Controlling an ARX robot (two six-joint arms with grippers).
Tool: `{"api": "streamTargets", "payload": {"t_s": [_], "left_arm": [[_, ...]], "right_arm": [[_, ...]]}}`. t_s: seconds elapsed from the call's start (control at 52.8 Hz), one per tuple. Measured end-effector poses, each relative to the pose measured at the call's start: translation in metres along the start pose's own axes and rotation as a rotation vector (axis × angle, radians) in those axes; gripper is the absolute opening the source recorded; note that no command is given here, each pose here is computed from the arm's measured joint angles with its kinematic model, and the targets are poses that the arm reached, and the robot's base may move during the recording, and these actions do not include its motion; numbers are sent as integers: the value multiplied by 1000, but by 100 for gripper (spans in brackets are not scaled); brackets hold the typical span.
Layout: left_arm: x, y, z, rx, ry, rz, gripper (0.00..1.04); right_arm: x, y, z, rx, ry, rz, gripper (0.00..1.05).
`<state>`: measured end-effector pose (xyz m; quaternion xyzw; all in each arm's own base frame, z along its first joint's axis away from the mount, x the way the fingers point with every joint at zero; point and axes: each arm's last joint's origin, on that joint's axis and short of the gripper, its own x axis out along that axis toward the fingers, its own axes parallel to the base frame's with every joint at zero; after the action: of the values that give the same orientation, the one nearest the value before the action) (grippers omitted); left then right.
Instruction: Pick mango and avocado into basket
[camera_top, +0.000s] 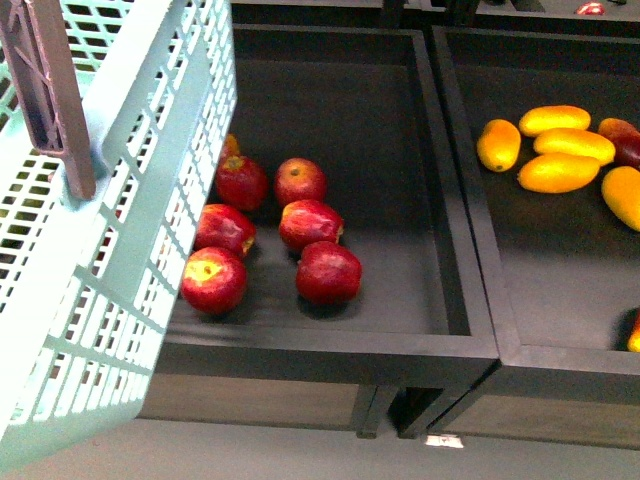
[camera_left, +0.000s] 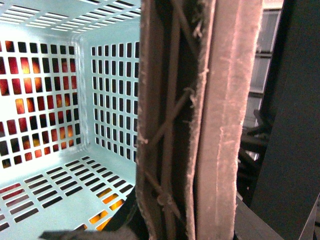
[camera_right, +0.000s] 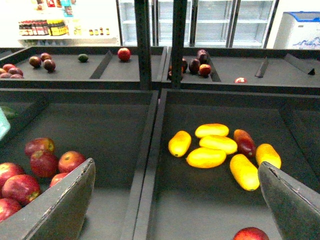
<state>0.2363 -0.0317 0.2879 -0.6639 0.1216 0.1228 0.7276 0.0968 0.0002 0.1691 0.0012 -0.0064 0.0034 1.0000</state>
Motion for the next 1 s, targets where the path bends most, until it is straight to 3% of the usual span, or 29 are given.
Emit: {"api": "streamTargets", "payload": {"t_s": [0.398, 0.474, 0.531, 0.644, 0.796, 1.004], "left_arm": [[-1, 0, -1, 5, 15, -3, 16], [5, -3, -3, 163, 119, 131, 16], [22, -10, -8, 333, 197, 151, 16], [56, -17, -23, 489, 248, 163, 16], [98, -41, -48, 555, 299, 115, 16], [116, -76, -117, 655, 552, -17, 16]], "right_arm": [[0, 0, 0, 0, 0, -3, 96], [0, 0, 0, 0, 0, -7, 96], [0, 0, 0, 0, 0, -7, 96], [0, 0, 0, 0, 0, -7, 96], [0, 0, 0, 0, 0, -7, 96], [0, 0, 0, 0, 0, -7, 96]]}}
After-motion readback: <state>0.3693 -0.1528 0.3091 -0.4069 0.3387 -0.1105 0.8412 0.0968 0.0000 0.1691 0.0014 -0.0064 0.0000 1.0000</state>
